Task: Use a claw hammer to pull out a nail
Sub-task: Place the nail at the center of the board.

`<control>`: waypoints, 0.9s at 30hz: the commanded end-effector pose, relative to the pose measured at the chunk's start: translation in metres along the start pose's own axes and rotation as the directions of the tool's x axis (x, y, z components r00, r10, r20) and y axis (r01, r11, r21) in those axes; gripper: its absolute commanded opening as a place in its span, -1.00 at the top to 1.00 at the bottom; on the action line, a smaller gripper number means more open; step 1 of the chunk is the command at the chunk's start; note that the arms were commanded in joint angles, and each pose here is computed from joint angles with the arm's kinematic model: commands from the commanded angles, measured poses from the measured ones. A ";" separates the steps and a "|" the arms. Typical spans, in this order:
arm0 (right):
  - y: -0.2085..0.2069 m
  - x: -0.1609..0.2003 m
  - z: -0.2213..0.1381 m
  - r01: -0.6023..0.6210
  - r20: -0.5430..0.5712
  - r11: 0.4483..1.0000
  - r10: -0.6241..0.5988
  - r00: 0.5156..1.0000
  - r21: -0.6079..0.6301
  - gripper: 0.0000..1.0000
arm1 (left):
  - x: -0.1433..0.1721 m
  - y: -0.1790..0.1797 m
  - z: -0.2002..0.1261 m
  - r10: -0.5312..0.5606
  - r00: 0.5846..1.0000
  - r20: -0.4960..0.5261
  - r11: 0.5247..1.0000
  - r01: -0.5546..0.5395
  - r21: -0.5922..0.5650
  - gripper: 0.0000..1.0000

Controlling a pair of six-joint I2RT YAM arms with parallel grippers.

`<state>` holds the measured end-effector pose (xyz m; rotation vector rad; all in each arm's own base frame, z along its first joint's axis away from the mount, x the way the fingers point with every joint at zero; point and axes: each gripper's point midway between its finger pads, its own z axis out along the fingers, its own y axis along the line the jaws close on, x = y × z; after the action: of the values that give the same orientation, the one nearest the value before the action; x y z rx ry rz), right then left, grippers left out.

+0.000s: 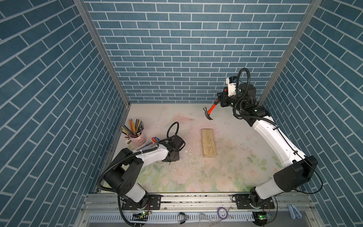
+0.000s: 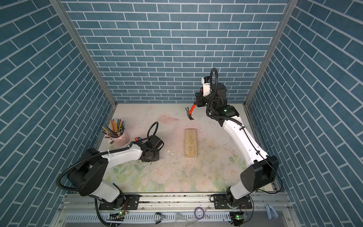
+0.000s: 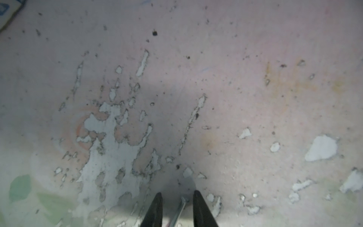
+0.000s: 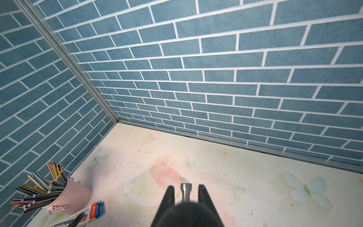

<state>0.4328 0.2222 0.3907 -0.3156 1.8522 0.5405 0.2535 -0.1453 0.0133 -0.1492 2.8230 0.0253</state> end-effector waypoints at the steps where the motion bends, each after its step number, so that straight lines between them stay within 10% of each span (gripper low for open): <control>1: 0.013 -0.047 -0.025 0.005 0.160 0.999 0.003 0.987 -0.045 1.00 | 0.037 0.042 0.017 -0.007 0.993 -0.119 0.988 -0.012 -0.155 0.44; 27: 0.015 -0.046 -0.023 -0.006 0.152 0.998 0.015 0.988 -0.060 1.00 | -0.007 0.009 -0.016 -0.009 1.000 0.010 1.000 0.009 0.024 0.22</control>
<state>0.4320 0.2237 0.3906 -0.3211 1.8528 0.5524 0.2515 -0.1362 0.0175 -0.1657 2.8159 -0.0044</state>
